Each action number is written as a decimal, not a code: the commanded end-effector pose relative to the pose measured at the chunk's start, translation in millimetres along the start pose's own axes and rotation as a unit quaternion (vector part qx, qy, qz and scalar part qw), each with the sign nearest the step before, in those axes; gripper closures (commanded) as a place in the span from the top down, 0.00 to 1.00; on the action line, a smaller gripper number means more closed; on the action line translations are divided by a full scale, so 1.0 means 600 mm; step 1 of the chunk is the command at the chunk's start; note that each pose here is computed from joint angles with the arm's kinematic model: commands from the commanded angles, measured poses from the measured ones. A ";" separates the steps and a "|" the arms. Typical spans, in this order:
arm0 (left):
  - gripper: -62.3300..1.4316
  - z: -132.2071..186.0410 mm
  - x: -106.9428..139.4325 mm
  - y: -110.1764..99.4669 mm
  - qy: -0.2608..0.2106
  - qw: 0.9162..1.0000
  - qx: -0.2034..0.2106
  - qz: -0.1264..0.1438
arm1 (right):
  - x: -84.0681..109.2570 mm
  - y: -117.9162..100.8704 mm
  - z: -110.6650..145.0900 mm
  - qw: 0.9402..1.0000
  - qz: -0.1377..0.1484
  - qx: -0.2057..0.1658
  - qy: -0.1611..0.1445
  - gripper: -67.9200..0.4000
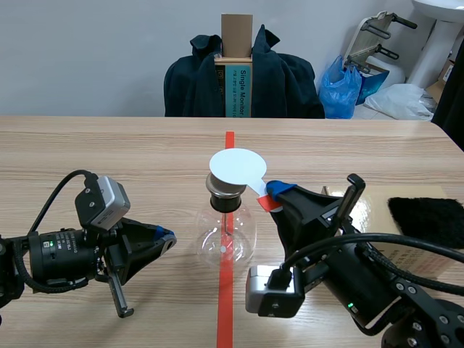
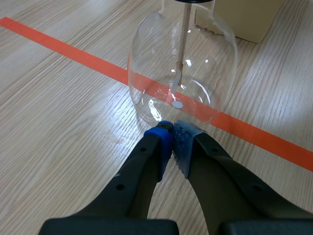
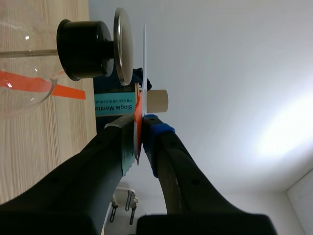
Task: Do the electroscope experiment.
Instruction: 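Move the plate toward and away from the electroscope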
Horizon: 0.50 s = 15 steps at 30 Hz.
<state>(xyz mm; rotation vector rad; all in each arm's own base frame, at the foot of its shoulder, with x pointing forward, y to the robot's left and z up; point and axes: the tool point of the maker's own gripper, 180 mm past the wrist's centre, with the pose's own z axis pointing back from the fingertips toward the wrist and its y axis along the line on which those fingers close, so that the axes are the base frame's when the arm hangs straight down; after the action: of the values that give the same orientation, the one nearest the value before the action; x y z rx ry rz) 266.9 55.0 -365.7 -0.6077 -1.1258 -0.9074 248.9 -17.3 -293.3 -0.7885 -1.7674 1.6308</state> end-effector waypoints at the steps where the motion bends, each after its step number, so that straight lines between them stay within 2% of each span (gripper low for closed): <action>1: 0.05 -0.005 0.022 0.000 -0.022 1.000 -0.001 -0.002 | -0.007 -0.018 -0.007 1.000 0.010 -0.018 0.001 0.02; 4: 0.05 -0.005 0.022 0.000 -0.022 1.000 -0.001 -0.002 | -0.010 -0.018 -0.007 1.000 0.010 -0.019 0.006 0.02; 7: 0.05 -0.005 0.023 0.000 -0.024 1.000 -0.001 -0.002 | -0.022 -0.018 -0.006 0.999 0.010 -0.019 0.026 0.02; 15: 0.05 -0.005 0.023 0.000 -0.024 1.000 -0.001 -0.002 | -0.073 -0.019 0.001 0.993 0.008 -0.019 0.112 0.02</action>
<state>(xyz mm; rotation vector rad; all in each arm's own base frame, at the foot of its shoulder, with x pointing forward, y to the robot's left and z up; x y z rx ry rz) 267.1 54.8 -365.0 -0.6097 -1.1292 -0.9066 270.4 -49.4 -294.9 -0.9270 -1.6158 1.4851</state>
